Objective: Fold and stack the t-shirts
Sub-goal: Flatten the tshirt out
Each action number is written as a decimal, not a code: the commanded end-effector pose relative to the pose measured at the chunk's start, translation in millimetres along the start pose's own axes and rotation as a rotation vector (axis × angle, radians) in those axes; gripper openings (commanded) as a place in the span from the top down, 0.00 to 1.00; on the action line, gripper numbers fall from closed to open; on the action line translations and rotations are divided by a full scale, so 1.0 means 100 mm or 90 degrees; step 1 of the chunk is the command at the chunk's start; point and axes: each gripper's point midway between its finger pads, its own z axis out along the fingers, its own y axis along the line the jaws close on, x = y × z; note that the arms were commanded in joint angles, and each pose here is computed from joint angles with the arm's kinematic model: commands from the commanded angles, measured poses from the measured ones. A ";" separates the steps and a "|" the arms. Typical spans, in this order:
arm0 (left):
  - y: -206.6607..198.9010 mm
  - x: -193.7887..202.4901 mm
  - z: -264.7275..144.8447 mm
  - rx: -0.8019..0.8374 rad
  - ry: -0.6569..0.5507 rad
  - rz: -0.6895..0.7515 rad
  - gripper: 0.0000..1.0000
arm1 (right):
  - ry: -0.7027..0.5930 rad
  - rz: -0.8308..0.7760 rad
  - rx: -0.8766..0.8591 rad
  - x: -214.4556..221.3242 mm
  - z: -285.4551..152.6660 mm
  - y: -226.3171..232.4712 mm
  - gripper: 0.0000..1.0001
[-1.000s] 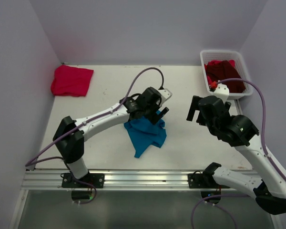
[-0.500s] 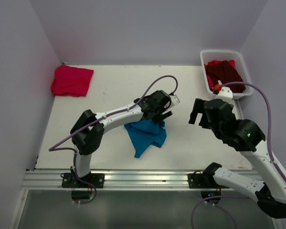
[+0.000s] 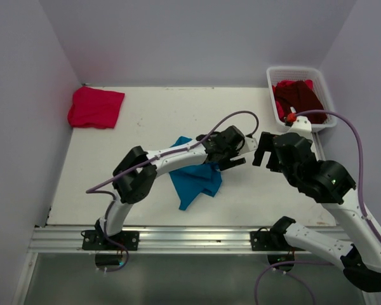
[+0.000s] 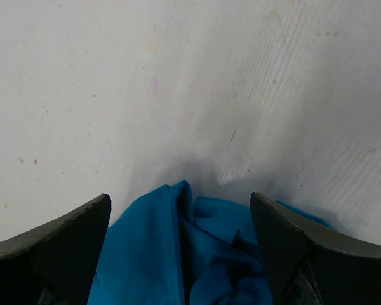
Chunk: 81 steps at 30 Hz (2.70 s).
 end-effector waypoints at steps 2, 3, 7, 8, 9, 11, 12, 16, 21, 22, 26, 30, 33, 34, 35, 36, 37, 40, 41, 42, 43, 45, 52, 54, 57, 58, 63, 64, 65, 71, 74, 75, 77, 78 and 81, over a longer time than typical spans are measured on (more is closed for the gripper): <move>-0.03 0.14 0.19 -0.003 0.034 0.029 0.06 | -0.014 0.000 -0.003 -0.07 -0.06 -0.02 0.01; -0.02 0.16 0.20 -0.011 0.041 0.029 0.06 | -0.014 -0.001 -0.001 -0.07 -0.07 -0.04 0.01; 0.02 0.18 0.21 -0.026 0.056 0.028 0.08 | -0.015 0.001 0.005 -0.06 -0.08 -0.07 0.01; 0.03 0.18 0.19 -0.030 0.058 0.029 0.09 | -0.014 0.000 0.004 -0.05 -0.08 -0.07 0.01; 0.06 0.20 0.17 -0.043 0.066 0.030 0.09 | -0.014 0.000 0.006 -0.05 -0.08 -0.08 0.01; 0.07 0.19 0.12 -0.057 0.072 0.035 0.10 | -0.014 0.001 0.006 -0.04 -0.08 -0.08 0.01; 0.09 0.19 0.09 -0.068 0.076 0.038 0.10 | -0.014 0.001 0.006 -0.04 -0.08 -0.08 0.01; -0.07 0.20 -0.09 -0.061 0.098 0.039 0.11 | -0.011 0.004 0.006 -0.02 -0.06 -0.07 0.01; -0.25 0.33 -0.18 -0.041 0.131 0.036 0.13 | -0.007 0.006 -0.001 0.00 -0.04 -0.04 0.01; -0.29 0.36 -0.22 -0.039 0.137 0.031 0.14 | -0.006 0.006 0.000 0.00 -0.04 -0.04 0.01; -0.37 0.32 -0.33 -0.043 0.135 0.022 0.15 | -0.004 0.006 -0.005 0.00 -0.03 -0.02 0.01; -0.42 0.33 -0.36 -0.044 0.136 0.022 0.15 | -0.003 0.008 -0.010 0.00 -0.04 0.00 0.01; -0.43 0.37 -0.31 -0.052 0.145 0.027 0.15 | -0.002 0.009 -0.014 0.00 -0.05 0.00 0.01; -0.44 0.38 -0.29 -0.050 0.147 0.027 0.15 | -0.005 0.011 -0.015 -0.01 -0.07 -0.01 0.01; -0.45 0.39 -0.28 -0.048 0.148 0.025 0.16 | -0.006 0.011 -0.016 -0.01 -0.08 -0.01 0.01; -0.46 0.38 -0.26 -0.046 0.144 0.024 0.16 | -0.007 0.012 -0.013 -0.01 -0.08 -0.03 0.01; -0.48 0.38 -0.24 -0.044 0.144 0.023 0.16 | -0.008 0.012 -0.014 -0.02 -0.09 -0.03 0.01; -0.50 0.38 -0.19 -0.041 0.143 0.021 0.21 | -0.008 0.012 -0.012 -0.01 -0.11 -0.05 0.02; -0.50 0.39 -0.18 -0.040 0.144 0.024 0.24 | -0.008 0.012 -0.011 -0.01 -0.11 -0.06 0.02; -0.50 0.40 -0.16 -0.040 0.148 0.025 0.29 | -0.008 0.012 -0.011 -0.01 -0.12 -0.06 0.02; -0.51 0.41 -0.15 -0.038 0.150 0.026 0.31 | -0.009 0.013 -0.013 -0.02 -0.13 -0.06 0.02; -0.51 0.42 -0.13 -0.036 0.151 0.022 0.38 | -0.011 0.015 -0.017 -0.02 -0.14 -0.06 0.03; -0.53 0.44 -0.06 -0.028 0.147 0.015 0.43 | -0.013 0.016 -0.022 -0.03 -0.17 -0.07 0.04; -0.54 0.45 -0.05 -0.020 0.146 0.012 0.43 | -0.014 0.018 -0.022 -0.03 -0.18 -0.08 0.04; -0.55 0.44 -0.02 -0.015 0.137 0.004 0.43 | -0.015 0.018 -0.022 -0.03 -0.18 -0.08 0.04; -0.56 0.44 -0.01 -0.012 0.134 0.001 0.43 | -0.015 0.018 -0.024 -0.03 -0.18 -0.08 0.04; -0.58 0.48 0.06 0.001 0.136 -0.010 0.46 | -0.014 0.018 -0.021 -0.02 -0.18 -0.09 0.04; -0.59 0.49 0.08 0.002 0.137 -0.012 0.47 | -0.014 0.017 -0.022 -0.02 -0.18 -0.09 0.04; -0.59 0.50 0.10 0.003 0.139 -0.013 0.49 | -0.016 0.017 -0.020 -0.03 -0.18 -0.09 0.04; -0.55 0.49 0.16 0.003 0.128 -0.031 0.97 | -0.014 0.014 -0.026 -0.02 -0.17 -0.07 0.06; -0.50 0.46 0.15 -0.011 0.120 -0.036 1.00 | -0.013 0.014 -0.032 -0.02 -0.17 -0.05 0.06; -0.47 0.42 0.13 -0.016 0.112 -0.040 1.00 | -0.013 0.014 -0.032 -0.03 -0.17 -0.05 0.07; -0.41 0.36 0.09 -0.030 0.101 -0.046 1.00 | -0.014 0.015 -0.035 -0.03 -0.17 -0.05 0.07; -0.36 0.28 0.04 -0.038 0.085 -0.052 1.00 | -0.014 0.015 -0.035 -0.03 -0.18 -0.05 0.07; -0.18 0.09 -0.14 -0.075 0.047 -0.067 1.00 | -0.014 0.014 -0.036 -0.02 -0.17 -0.04 0.07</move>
